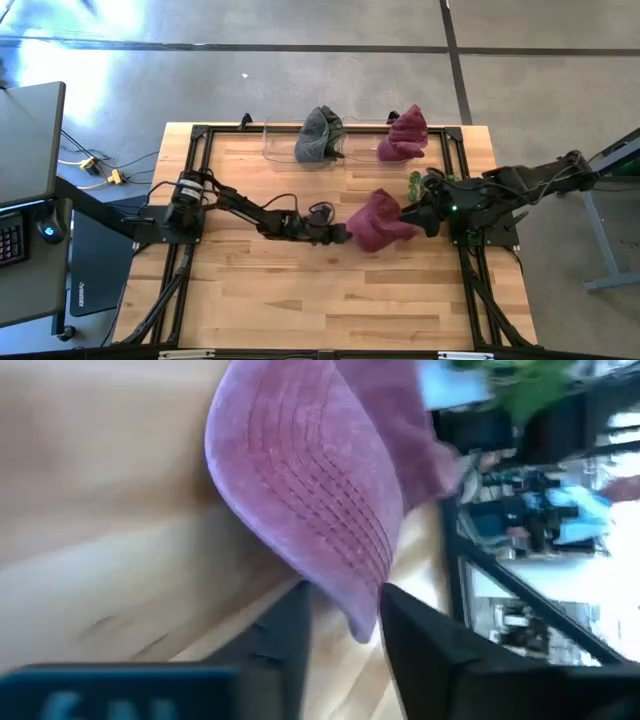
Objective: Pick & Place hat
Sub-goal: Put the red cap into the right transparent bin
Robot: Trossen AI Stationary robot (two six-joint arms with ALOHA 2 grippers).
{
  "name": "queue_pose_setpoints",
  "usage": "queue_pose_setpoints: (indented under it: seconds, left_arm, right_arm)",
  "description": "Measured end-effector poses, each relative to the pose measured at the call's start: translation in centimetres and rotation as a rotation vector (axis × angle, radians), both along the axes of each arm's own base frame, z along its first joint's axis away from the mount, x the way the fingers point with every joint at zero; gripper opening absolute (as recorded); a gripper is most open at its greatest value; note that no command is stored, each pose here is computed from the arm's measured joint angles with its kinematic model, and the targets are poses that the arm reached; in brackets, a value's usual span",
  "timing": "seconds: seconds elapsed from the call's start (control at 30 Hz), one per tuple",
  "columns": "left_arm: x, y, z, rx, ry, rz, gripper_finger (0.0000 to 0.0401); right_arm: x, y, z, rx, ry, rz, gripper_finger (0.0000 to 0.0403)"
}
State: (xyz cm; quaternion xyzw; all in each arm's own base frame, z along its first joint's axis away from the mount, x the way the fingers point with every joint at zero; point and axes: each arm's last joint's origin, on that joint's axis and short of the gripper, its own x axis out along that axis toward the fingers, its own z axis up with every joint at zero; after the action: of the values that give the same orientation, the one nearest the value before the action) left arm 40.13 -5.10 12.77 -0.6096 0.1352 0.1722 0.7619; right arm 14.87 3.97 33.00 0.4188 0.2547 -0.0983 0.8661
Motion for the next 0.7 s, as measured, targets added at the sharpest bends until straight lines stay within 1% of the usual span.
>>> queue_pose_setpoints:
  seconds: [0.13,0.2,0.23,0.27,0.33,0.43,0.53,0.57,0.63,0.7]
  left_arm:
    - [1.0,1.3,1.0,0.101,-0.019,-0.010,0.0029]
    - [1.7,2.0,1.8,0.122,-0.047,0.000,0.0008]
    - [1.9,2.2,2.2,0.123,-0.062,0.004,0.0010]
    - [2.1,2.5,2.5,0.119,-0.071,0.000,0.0016]
    - [2.5,2.9,3.0,0.090,-0.088,-0.055,0.0035]
    - [2.8,3.4,3.4,0.044,-0.106,-0.208,0.0067]
    - [2.9,3.0,3.6,-0.007,-0.115,-0.342,0.0105]
    - [2.9,2.7,3.7,-0.038,-0.112,-0.375,0.0119]
    - [2.9,1.8,3.8,-0.137,-0.076,-0.429,0.0147]
    - [2.9,1.0,3.6,-0.219,-0.014,-0.434,0.0176]
  right_arm:
    - [-0.1,0.1,0.1,-0.007,-0.007,-0.006,0.0199]
    - [-0.1,0.2,0.0,-0.003,-0.006,-0.005,0.0200]
    - [-0.1,0.2,0.0,-0.002,-0.005,-0.004,0.0200]
    - [0.0,0.2,0.0,0.000,-0.003,-0.002,0.0200]
    - [0.0,0.2,0.0,0.014,0.000,-0.004,0.0199]
    - [0.0,0.3,0.0,0.022,0.003,0.006,0.0199]
    - [0.0,0.5,-0.1,0.018,0.004,0.012,0.0199]
    - [0.0,0.5,-0.1,0.012,0.002,0.008,0.0199]
    - [0.0,0.5,-0.1,0.002,-0.001,0.004,0.0199]
    - [0.0,0.5,-0.1,-0.008,-0.003,-0.003,0.0199]
